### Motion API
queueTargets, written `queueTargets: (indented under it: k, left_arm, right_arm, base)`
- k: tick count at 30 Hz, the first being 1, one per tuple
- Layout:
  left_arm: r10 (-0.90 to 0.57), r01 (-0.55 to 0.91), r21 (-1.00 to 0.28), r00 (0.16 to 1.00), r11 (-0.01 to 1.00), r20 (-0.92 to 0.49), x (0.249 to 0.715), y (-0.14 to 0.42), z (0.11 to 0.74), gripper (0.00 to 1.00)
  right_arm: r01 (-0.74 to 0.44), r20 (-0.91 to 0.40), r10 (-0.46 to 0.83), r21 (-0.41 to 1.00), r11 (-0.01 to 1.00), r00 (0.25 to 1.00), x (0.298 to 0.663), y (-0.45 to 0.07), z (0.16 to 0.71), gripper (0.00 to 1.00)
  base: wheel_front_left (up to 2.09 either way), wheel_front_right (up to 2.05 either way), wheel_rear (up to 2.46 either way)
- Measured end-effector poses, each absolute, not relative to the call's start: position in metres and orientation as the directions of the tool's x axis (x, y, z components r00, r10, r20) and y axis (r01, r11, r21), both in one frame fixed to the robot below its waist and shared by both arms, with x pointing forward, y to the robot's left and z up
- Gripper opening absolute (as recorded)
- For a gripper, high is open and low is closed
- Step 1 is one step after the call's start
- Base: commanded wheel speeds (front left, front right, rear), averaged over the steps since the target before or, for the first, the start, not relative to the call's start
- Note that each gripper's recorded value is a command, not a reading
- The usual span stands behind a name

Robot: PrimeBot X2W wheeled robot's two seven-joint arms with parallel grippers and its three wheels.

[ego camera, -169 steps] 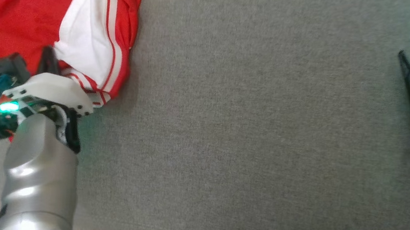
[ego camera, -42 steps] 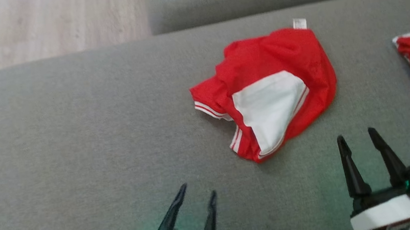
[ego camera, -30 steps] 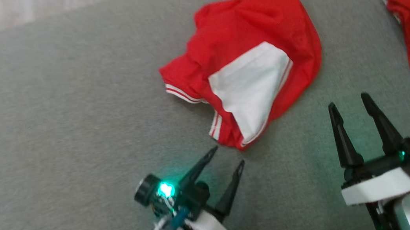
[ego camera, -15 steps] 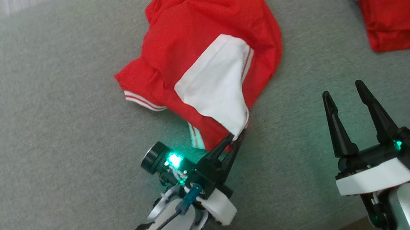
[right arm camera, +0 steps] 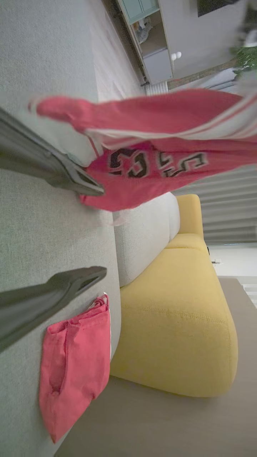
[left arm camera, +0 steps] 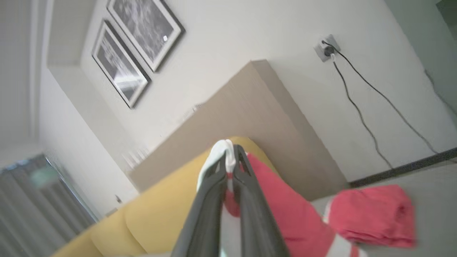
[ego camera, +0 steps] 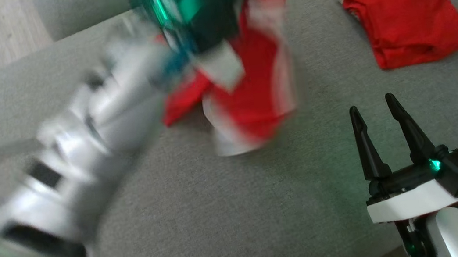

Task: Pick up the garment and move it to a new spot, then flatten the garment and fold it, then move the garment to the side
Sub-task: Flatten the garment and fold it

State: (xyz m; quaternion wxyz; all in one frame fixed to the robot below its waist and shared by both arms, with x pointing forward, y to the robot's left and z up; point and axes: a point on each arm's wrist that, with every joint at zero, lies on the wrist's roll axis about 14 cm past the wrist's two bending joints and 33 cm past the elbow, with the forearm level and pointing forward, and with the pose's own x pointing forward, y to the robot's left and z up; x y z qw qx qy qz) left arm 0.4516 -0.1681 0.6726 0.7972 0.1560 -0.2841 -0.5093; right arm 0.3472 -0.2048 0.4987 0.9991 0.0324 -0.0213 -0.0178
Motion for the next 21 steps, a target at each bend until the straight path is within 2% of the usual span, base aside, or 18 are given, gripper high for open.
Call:
queueTargets:
  k: [6,8,10,13,16,18,19,21]
  left_arm:
    - [-0.861,0.499,0.707,0.202,0.501,0.467,0.451,-0.154,0.806,0.0]
    - [-0.85,0.446,0.73,0.173,0.518,0.497,0.445,-0.143,0.83,0.0]
    - [-0.843,0.44,0.724,0.189,0.531,0.503,0.448,-0.128,0.831,0.0]
    - [-0.847,0.485,0.695,0.293,0.532,0.444,0.47,-0.098,0.789,0.0]
    - [-0.829,0.575,0.603,0.451,0.553,0.33,0.489,-0.054,0.705,0.0]
    - [-0.776,0.617,0.487,0.579,0.618,0.252,0.493,-0.016,0.644,0.0]
    - [-0.69,0.609,0.356,0.702,0.709,0.174,0.489,0.024,0.588,0.0]
    - [-0.605,0.567,0.265,0.792,0.78,0.083,0.477,0.061,0.542,0.0]
  right_arm:
    - [0.044,0.055,-0.048,0.074,0.996,0.997,0.345,-0.208,0.503,1.0]
    - [0.041,0.06,-0.046,0.075,0.996,0.997,0.347,-0.208,0.504,1.0]
    - [0.041,0.066,-0.046,0.075,0.996,0.997,0.349,-0.209,0.505,1.0]
    - [0.044,0.075,-0.049,0.075,0.996,0.996,0.352,-0.211,0.507,1.0]
    - [0.03,0.074,-0.035,0.074,0.997,0.997,0.358,-0.207,0.506,1.0]
    - [0.019,0.074,-0.024,0.065,0.998,0.997,0.362,-0.205,0.506,1.0]
    - [0.01,0.07,-0.014,0.056,0.998,0.997,0.367,-0.202,0.504,1.0]
    - [-0.002,0.067,-0.002,0.049,0.999,0.998,0.372,-0.199,0.502,1.0]
  base:
    - [0.0,0.0,0.0]
    - [0.0,0.0,0.0]
    - [0.0,0.0,0.0]
    - [0.0,0.0,0.0]
    - [0.0,0.0,0.0]
    - [0.0,0.0,0.0]
    - [0.0,0.0,0.0]
    - [0.0,0.0,0.0]
